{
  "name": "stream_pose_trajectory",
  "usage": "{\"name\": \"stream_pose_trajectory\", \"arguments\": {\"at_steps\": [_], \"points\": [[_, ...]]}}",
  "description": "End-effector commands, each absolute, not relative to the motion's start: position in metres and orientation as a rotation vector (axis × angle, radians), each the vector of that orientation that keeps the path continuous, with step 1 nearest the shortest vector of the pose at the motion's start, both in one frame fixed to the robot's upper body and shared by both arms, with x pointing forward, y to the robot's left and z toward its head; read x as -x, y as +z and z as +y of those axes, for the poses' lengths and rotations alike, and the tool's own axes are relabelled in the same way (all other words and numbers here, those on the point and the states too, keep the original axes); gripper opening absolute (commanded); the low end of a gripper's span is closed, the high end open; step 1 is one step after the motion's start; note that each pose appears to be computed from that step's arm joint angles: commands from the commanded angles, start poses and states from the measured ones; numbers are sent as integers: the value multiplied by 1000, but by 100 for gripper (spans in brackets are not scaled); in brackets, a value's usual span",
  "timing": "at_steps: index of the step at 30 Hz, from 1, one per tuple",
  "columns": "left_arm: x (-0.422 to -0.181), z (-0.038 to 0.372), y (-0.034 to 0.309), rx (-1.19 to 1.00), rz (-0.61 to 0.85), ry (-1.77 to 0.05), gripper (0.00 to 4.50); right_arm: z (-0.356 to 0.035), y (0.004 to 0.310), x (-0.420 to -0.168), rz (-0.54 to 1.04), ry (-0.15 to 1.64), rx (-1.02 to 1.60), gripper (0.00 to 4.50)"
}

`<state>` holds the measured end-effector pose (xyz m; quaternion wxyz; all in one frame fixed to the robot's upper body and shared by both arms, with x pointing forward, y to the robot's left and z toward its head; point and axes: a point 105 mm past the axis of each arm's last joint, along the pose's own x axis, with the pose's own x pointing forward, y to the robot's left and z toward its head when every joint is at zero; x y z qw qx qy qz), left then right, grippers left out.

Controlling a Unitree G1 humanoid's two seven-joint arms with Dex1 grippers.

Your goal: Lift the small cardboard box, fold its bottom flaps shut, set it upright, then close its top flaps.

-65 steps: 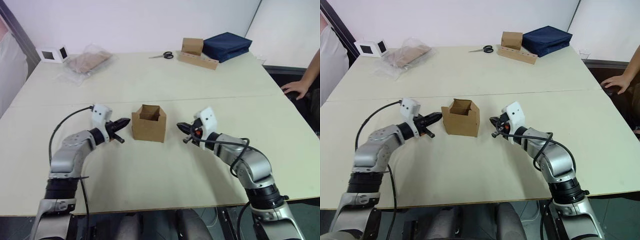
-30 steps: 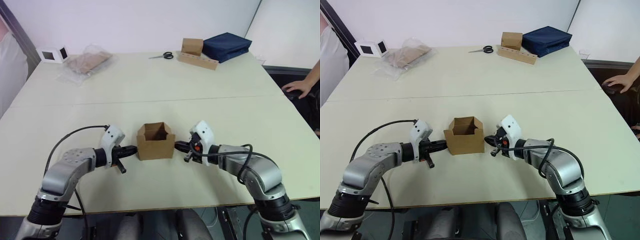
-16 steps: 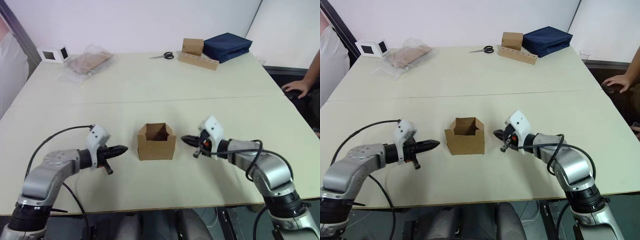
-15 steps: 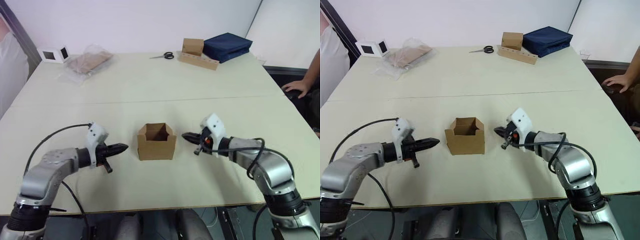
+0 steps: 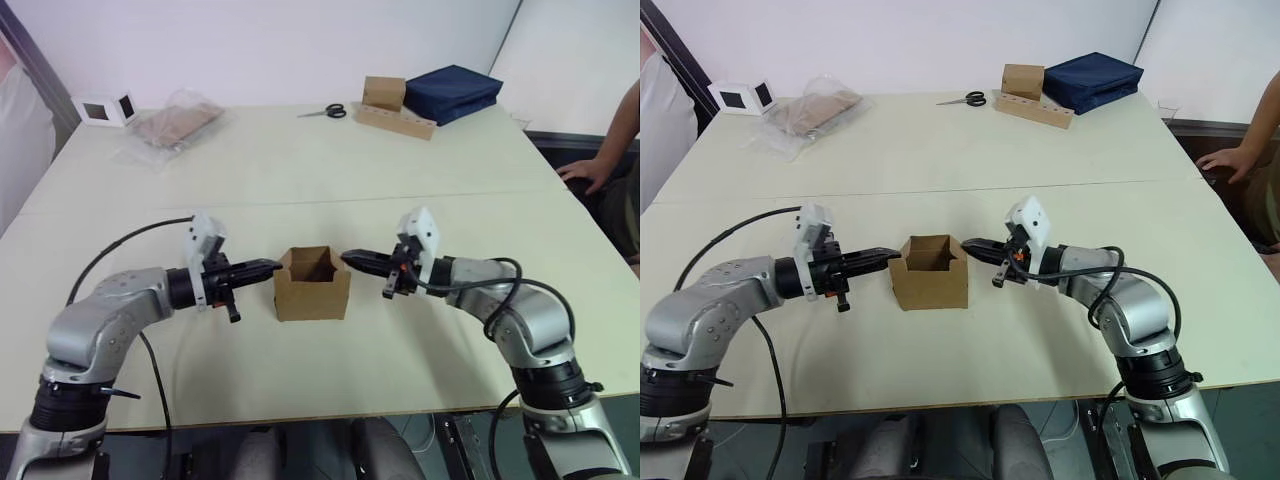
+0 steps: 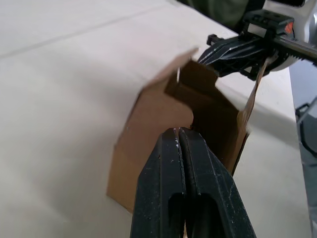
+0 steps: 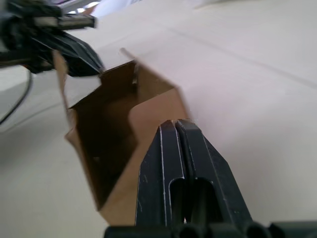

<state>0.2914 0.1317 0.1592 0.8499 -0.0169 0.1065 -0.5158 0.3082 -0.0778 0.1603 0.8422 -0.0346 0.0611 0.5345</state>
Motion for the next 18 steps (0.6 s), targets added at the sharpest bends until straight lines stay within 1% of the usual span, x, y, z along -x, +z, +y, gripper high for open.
{"name": "stream_pose_trajectory", "arguments": {"at_steps": [1,4,12,14,18], "points": [[-293,125,156,-11,210,-1114,2,-71,152,-306,130,1164,104,0],[-295,124,145,-26,237,-1106,2,-71,140,-307,161,1165,116,0],[-298,129,126,-66,275,-1082,2,-75,123,-310,204,1143,160,0],[-298,129,127,-62,268,-1083,2,-74,126,-309,189,1143,158,0],[-298,128,137,-44,236,-1088,2,-71,153,-310,103,1144,101,0]]}}
